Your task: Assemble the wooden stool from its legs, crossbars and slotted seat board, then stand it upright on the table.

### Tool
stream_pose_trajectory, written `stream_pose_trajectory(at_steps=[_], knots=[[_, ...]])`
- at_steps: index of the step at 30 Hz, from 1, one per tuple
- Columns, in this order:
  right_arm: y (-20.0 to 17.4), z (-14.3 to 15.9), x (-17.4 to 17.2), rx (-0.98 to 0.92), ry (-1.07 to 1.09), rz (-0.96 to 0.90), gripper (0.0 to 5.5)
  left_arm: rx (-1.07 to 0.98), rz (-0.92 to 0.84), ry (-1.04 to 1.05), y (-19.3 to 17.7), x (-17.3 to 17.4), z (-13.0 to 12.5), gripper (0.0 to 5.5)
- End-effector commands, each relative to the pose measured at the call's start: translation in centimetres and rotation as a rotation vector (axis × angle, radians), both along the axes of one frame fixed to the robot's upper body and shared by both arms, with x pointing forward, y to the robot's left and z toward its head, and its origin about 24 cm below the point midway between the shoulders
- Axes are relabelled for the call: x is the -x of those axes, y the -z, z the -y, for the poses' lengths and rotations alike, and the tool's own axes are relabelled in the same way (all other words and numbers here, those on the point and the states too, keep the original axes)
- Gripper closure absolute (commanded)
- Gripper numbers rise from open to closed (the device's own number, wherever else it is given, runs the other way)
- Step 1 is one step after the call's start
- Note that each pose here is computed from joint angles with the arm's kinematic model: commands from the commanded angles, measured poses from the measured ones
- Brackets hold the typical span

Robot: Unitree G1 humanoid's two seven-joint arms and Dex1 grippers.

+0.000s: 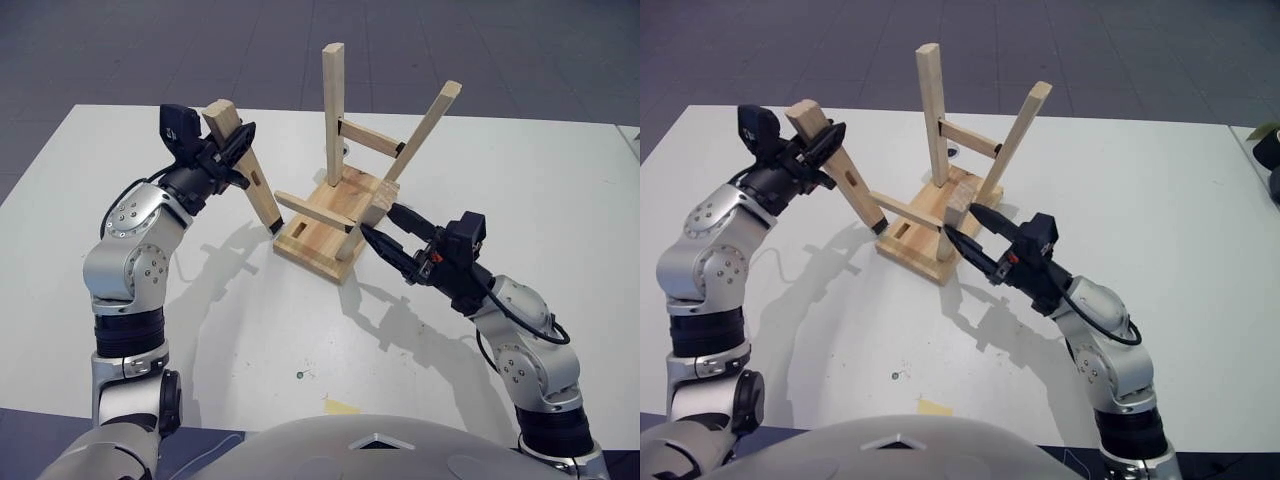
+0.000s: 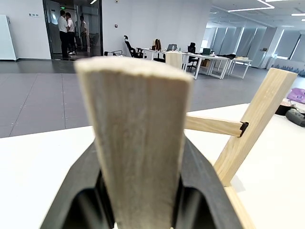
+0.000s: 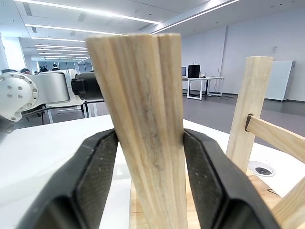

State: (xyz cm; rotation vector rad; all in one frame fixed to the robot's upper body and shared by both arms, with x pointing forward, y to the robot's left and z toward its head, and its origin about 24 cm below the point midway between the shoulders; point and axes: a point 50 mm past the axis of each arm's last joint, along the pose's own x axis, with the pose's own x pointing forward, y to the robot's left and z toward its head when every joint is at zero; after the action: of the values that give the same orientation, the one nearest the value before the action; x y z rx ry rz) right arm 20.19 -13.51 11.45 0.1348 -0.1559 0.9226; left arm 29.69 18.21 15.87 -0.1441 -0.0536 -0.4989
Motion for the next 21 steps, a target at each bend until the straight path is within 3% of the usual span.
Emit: stream_pose_trajectory(at_steps=[1, 6, 21], knots=[[3.3, 0.0, 0.6, 0.082, 0.014, -0.162, 3.31, -0.067, 0.030, 0.057, 0.1, 0.4, 1.7, 4.46], [3.5, -0.4, 0.6, 0.088, 0.004, -0.158, 3.31, -0.174, 0.039, 0.130, 1.2, 1.4, 3.0, 4.46], [4.2, -0.4, 0.7, 0.096, -0.004, -0.168, 3.32, -0.257, 0.018, 0.177, 2.7, 2.1, 1.9, 4.46]])
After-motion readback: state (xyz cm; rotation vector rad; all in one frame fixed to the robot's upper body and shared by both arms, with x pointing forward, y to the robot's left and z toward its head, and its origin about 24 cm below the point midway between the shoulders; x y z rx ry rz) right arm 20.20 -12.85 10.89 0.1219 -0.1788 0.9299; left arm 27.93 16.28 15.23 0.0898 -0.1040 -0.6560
